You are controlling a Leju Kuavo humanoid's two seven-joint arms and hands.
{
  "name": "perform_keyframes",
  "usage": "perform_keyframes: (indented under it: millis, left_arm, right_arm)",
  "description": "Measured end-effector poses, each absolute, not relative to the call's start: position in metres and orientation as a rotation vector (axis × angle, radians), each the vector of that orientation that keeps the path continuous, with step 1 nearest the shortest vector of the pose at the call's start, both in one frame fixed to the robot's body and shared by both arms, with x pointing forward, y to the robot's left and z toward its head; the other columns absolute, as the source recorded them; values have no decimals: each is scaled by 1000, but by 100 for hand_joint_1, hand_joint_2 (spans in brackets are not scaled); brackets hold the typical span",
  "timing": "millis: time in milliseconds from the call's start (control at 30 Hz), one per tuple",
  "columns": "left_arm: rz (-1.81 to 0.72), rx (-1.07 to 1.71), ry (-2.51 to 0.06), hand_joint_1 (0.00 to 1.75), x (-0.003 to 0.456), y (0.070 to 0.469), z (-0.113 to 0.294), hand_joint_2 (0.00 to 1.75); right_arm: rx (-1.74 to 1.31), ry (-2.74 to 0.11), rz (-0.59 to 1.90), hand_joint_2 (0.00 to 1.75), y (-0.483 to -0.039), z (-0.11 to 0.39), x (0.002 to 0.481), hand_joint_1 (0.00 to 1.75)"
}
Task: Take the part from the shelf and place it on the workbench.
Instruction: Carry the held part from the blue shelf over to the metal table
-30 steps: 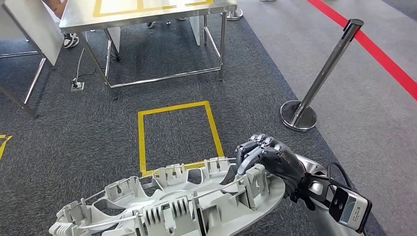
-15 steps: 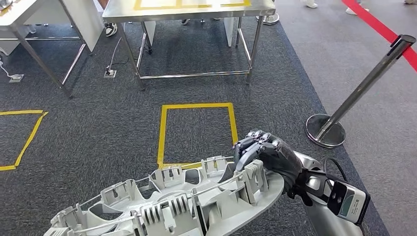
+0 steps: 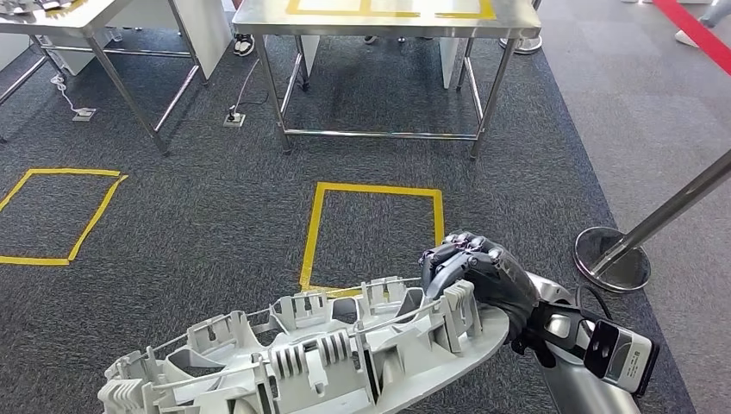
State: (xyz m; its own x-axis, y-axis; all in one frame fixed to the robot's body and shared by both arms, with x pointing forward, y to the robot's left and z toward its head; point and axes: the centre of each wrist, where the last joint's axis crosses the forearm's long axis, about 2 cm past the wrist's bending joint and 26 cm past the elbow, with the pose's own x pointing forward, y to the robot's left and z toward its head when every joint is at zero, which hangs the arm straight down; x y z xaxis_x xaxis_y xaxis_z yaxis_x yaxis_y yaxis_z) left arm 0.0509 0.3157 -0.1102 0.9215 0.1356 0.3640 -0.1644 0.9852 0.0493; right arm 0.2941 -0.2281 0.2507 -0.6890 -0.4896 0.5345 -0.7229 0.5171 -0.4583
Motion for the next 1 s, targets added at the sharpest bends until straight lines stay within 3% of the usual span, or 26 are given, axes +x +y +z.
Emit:
perform_keyframes:
  millis: [1000]
  left_arm:
    - [134, 87, -379, 0, 52, 320, -110, 175]
  right_arm:
    - [997, -2461, 934, 175, -221, 254, 292, 175]
